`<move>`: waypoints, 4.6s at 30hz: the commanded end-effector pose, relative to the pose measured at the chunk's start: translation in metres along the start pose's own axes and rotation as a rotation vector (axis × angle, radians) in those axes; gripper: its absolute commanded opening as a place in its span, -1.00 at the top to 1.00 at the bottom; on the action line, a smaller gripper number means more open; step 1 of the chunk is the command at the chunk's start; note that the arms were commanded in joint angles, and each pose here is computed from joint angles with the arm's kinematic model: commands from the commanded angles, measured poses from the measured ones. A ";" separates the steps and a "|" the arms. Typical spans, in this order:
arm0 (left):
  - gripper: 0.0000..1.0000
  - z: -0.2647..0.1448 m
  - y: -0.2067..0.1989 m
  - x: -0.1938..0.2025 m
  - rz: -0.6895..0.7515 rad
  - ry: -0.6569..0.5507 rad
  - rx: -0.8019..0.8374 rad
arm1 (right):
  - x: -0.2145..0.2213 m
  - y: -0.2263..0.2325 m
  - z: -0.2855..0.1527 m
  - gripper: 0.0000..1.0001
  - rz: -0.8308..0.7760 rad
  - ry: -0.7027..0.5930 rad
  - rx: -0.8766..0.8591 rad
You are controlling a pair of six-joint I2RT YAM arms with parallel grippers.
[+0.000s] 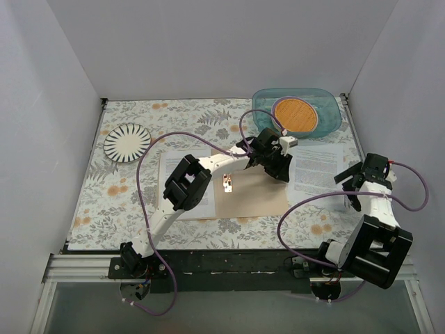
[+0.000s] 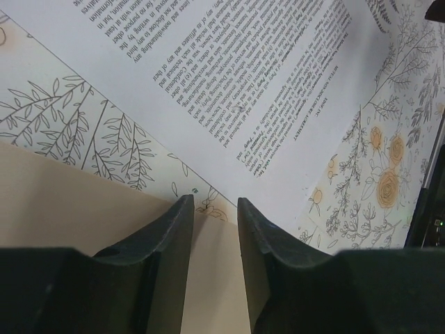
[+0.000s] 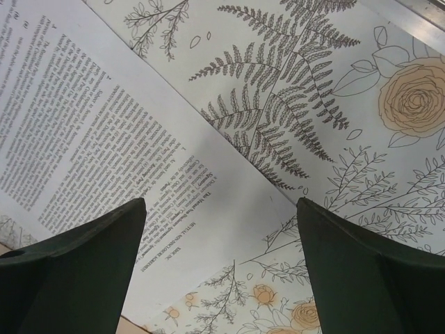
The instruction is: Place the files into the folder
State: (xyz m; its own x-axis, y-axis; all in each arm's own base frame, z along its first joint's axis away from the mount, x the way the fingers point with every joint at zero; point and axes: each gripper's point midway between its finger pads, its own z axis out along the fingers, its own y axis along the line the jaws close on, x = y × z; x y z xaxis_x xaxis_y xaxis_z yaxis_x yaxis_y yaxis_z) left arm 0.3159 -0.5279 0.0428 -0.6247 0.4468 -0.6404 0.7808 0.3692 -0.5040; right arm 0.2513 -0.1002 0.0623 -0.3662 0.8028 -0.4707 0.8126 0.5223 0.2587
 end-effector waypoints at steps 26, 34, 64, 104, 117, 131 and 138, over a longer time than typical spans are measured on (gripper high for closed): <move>0.42 0.043 0.032 0.021 0.102 0.081 -0.224 | 0.064 0.017 0.035 -0.87 0.022 0.218 -0.177; 0.43 0.042 0.029 0.029 0.123 0.099 -0.224 | 0.069 0.034 0.033 -0.88 0.028 0.248 -0.249; 0.49 0.000 0.011 0.001 0.202 0.061 -0.262 | 0.048 0.107 -0.045 -0.34 -0.032 0.195 -0.609; 0.56 -0.022 0.001 0.001 0.210 0.072 -0.267 | 0.046 0.128 -0.069 0.46 -0.220 0.119 -0.544; 0.56 -0.090 -0.022 -0.079 0.218 -0.101 -0.311 | 0.029 0.098 -0.115 0.97 -0.239 -0.029 -0.483; 0.49 -0.316 0.089 -0.057 -0.035 -0.184 -0.564 | 0.029 0.165 -0.207 0.97 -0.269 -0.006 -0.833; 0.52 -0.320 0.124 0.046 -0.115 -0.053 -0.620 | 0.069 0.253 -0.310 0.97 -0.556 -0.087 -1.165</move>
State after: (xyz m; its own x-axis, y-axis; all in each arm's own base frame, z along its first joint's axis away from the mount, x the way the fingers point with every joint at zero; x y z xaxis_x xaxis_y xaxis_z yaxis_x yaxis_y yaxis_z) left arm 0.4168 -0.2006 0.1829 -0.6451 0.2525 -0.7212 0.4980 0.8548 -0.1462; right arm 0.2784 0.1355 0.2792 -0.5984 0.4634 -0.6536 -0.0763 0.7791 0.6222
